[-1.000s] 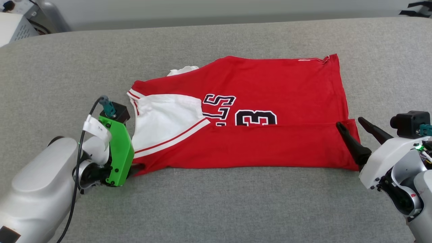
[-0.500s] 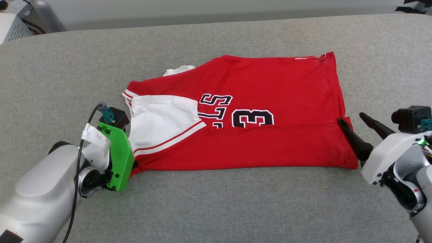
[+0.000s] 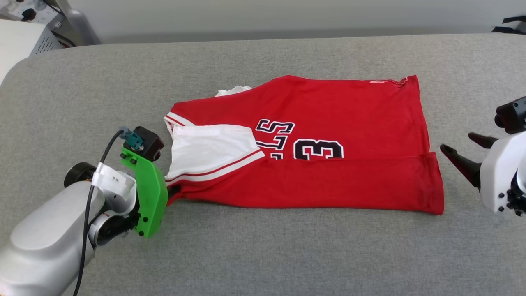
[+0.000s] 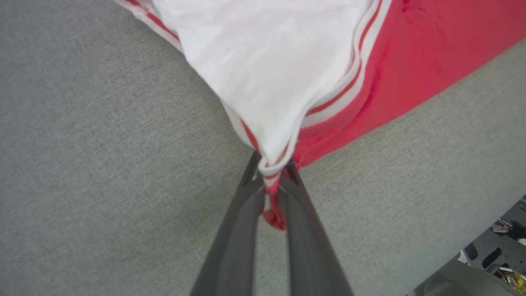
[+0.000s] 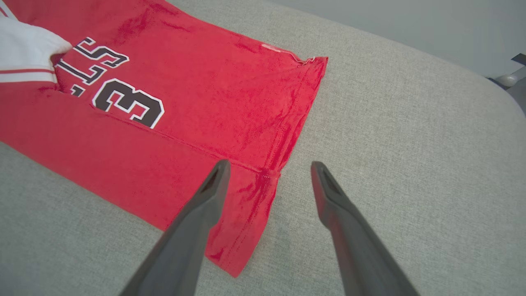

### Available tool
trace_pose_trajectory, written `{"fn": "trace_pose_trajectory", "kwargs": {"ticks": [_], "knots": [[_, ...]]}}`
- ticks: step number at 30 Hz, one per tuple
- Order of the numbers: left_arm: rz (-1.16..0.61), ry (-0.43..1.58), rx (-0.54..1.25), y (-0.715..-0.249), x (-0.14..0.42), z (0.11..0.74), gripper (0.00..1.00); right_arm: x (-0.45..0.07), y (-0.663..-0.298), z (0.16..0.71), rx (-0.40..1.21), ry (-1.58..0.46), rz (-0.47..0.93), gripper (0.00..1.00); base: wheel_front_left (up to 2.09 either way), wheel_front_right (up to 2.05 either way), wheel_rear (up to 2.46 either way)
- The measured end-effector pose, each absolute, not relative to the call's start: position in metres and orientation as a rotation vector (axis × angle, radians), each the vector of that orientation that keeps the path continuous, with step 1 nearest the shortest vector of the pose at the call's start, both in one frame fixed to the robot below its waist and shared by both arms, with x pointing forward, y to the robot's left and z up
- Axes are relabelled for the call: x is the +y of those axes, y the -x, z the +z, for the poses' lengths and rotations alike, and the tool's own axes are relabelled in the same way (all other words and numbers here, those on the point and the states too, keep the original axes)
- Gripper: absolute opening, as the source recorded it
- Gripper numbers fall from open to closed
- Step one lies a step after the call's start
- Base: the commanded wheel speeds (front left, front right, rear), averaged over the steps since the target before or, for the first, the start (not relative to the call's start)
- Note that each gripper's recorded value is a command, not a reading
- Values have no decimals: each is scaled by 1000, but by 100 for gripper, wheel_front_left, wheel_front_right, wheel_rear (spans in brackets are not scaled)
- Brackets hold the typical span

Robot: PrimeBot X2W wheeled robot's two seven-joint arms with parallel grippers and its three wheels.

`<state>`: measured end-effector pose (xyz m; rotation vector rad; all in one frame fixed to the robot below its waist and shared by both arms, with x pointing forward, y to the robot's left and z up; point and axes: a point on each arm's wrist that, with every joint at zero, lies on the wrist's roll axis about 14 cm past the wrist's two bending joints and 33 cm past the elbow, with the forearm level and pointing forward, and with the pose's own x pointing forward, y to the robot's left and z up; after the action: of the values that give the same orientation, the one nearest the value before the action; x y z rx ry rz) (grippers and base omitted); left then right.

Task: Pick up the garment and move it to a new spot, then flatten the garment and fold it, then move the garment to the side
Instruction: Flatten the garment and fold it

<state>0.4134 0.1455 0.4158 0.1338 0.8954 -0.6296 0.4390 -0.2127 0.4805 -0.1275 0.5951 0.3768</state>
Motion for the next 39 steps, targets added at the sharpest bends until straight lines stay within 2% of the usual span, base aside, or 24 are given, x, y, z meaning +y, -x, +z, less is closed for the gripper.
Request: {"fn": "trace_pose_trajectory", "kwargs": {"ticks": [9,20,27,28,29,30,39], "knots": [[-653,-140,879,-410,139,416,0,-219,-420,441,862,155,393,100,0,0,0],[-654,-143,897,-413,141,402,0,-208,-403,372,1048,104,395,100,0,0,0],[-644,-132,907,-413,143,392,0,-207,-399,352,1085,100,400,100,0,0,0],[-643,-132,908,-413,144,391,0,-207,-400,353,1077,97,400,37,0,0,0],[-641,-129,904,-413,143,391,0,-207,-401,353,1067,95,400,11,0,0,0],[-639,-129,900,-413,143,392,0,-207,-402,355,1055,94,399,0,0,0,0],[-622,-113,864,-404,146,402,0,-202,-409,384,903,58,404,0,0,0,0]]}}
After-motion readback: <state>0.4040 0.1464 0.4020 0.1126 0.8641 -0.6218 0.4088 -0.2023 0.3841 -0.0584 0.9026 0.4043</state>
